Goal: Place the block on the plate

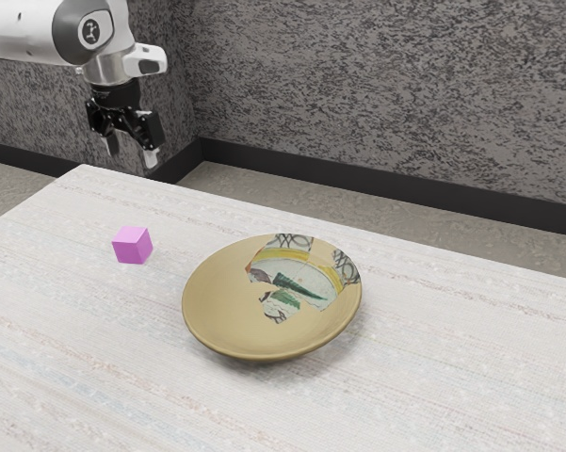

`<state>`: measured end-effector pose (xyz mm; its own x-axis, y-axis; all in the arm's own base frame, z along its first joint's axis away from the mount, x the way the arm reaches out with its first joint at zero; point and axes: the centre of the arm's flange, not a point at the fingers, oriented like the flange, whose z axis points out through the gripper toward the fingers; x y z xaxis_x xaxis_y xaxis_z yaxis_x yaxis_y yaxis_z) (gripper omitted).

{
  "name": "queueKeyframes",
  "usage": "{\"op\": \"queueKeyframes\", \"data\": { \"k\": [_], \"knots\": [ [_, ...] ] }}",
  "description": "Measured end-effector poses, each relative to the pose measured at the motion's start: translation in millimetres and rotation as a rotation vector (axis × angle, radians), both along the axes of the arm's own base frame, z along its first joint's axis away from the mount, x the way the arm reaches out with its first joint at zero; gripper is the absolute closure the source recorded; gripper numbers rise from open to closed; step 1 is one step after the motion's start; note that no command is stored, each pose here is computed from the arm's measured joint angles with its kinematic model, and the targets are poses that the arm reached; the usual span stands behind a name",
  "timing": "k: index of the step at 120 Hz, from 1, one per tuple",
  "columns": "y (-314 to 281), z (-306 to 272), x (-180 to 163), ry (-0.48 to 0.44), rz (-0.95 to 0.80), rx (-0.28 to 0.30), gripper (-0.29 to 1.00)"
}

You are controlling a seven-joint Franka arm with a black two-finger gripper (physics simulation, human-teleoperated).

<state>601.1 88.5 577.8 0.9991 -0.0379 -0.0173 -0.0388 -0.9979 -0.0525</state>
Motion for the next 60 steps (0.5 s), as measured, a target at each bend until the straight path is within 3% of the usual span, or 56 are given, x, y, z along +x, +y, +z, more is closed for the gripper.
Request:
{"op": "queueKeyframes", "data": {
  "k": [36, 60],
  "knots": [
    [4.0, -2.4, -0.4, 0.004, -0.012, 0.001, 0.0],
    [37.9, -20.9, -2.1, 0.02, 0.069, -0.009, 0.0]
  ]
}}
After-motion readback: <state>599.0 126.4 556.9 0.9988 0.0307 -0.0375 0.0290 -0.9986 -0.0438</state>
